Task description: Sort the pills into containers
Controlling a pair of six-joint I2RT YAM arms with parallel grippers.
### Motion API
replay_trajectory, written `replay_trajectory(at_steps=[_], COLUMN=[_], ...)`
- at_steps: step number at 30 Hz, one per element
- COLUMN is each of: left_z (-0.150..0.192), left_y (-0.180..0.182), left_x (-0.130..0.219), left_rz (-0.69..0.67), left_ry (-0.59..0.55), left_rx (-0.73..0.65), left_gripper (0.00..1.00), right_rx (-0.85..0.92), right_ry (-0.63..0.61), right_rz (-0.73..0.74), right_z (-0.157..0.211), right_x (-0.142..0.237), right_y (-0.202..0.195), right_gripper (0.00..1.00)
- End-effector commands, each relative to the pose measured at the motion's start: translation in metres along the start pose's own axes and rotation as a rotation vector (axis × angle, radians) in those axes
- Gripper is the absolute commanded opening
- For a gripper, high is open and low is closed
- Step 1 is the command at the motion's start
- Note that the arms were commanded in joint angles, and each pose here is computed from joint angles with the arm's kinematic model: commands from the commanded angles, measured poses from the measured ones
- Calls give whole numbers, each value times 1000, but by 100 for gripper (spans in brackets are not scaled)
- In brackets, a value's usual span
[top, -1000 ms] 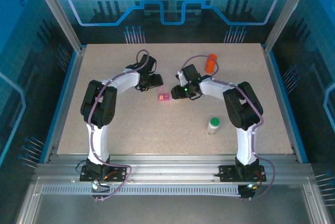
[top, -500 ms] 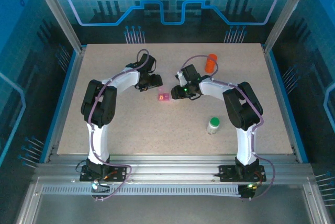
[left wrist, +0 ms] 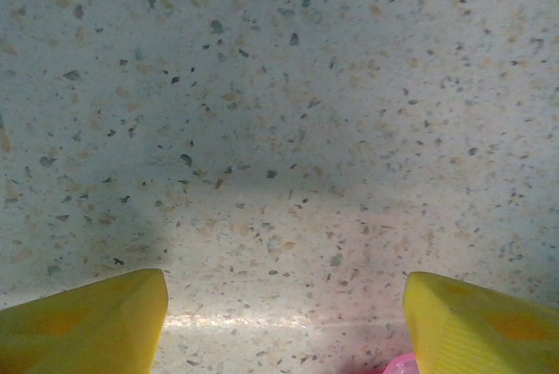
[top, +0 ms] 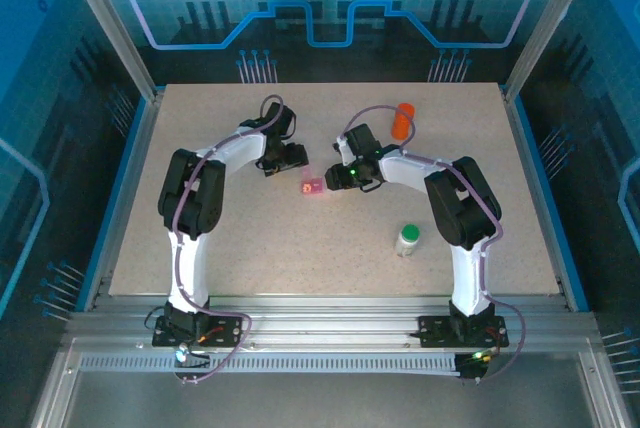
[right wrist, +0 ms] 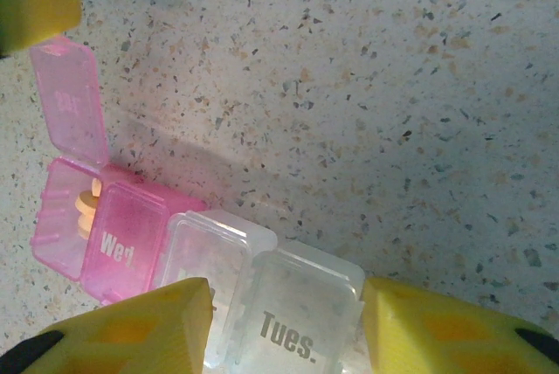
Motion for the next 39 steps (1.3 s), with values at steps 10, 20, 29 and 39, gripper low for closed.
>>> replay_trajectory(at_steps=[10, 20, 29, 39], left_z=[10, 19, 24, 20], left_y=[2, 5, 5, 19], left_x=[8, 16, 34, 31], left_rz=[46, 81, 117, -3], left_ry=[58, 63, 42, 18], left_rx=[-10, 3, 11, -1], left_gripper=[70, 65, 65, 64], right_rx=[-13, -14, -23, -22], right_ry=[77, 80, 87, 86], right_rz=[40, 54, 58, 58], right_z=[19, 22, 25, 28], right_x=[-15, -16, -22, -21], right_y=[0, -1, -3, -3], right_gripper=[48, 48, 48, 48])
Point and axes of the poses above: each hand's point on the last joint's axis, 136 mm out from that joint toward the fingers, its own x axis back along the fingers, its own y axis along the line the jaws close on, z = x × y, the point moved 8 cm from there along x, back along the fingers, and after that the axes turned 7 degrees about x, right-handed, at the moved point
